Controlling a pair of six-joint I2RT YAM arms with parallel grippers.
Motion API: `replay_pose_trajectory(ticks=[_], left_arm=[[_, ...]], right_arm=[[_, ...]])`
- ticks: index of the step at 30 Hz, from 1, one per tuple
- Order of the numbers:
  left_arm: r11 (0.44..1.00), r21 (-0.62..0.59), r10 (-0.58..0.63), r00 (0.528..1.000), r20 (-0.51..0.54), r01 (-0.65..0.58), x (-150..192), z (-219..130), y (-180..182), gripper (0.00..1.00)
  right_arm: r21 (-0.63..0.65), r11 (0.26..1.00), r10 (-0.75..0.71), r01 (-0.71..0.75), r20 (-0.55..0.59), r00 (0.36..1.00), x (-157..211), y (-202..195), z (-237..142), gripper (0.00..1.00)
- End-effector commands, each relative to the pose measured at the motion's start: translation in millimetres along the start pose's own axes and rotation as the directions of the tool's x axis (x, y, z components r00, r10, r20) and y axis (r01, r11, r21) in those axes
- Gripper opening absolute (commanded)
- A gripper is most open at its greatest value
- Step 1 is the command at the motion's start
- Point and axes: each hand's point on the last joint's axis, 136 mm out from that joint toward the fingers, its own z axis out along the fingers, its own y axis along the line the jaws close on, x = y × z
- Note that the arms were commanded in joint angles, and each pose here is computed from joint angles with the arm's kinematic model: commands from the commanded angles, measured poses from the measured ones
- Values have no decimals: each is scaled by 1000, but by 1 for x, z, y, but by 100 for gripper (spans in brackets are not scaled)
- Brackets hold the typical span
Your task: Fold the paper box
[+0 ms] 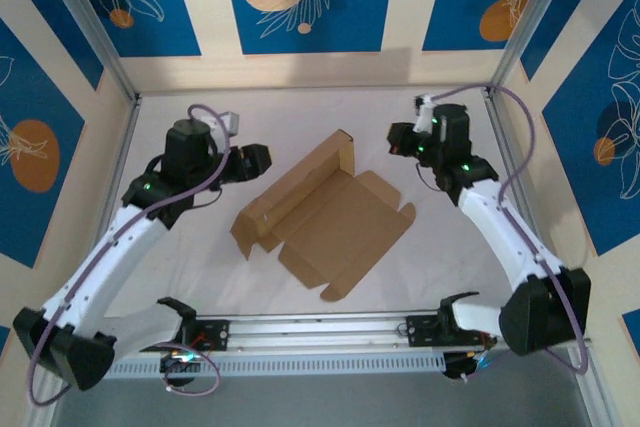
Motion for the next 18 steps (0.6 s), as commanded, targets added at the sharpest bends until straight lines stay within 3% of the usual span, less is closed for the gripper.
replay_pose_trajectory(ticks=[1,3,5,10,18], left_arm=[[989,-67,-133,991,-29,131,29,-15,16,52],[981,-82,-181,983,-34,178,43,-23,22,53],[969,-103,-232,972,-44,226,58,-24,30,54],[941,-181,-304,949,-83,286,80,-12,50,55],[907,-196,-399,909,-120,373,92,16,56,56]], right_arm=[[-128,991,-72,50,-170,983,12,43,21,0],[-68,995,-93,78,-263,960,19,46,45,0],[19,991,-120,133,-324,938,24,44,66,10],[65,965,-206,254,-413,887,41,52,109,21],[154,905,-268,397,-518,812,71,48,136,30]])
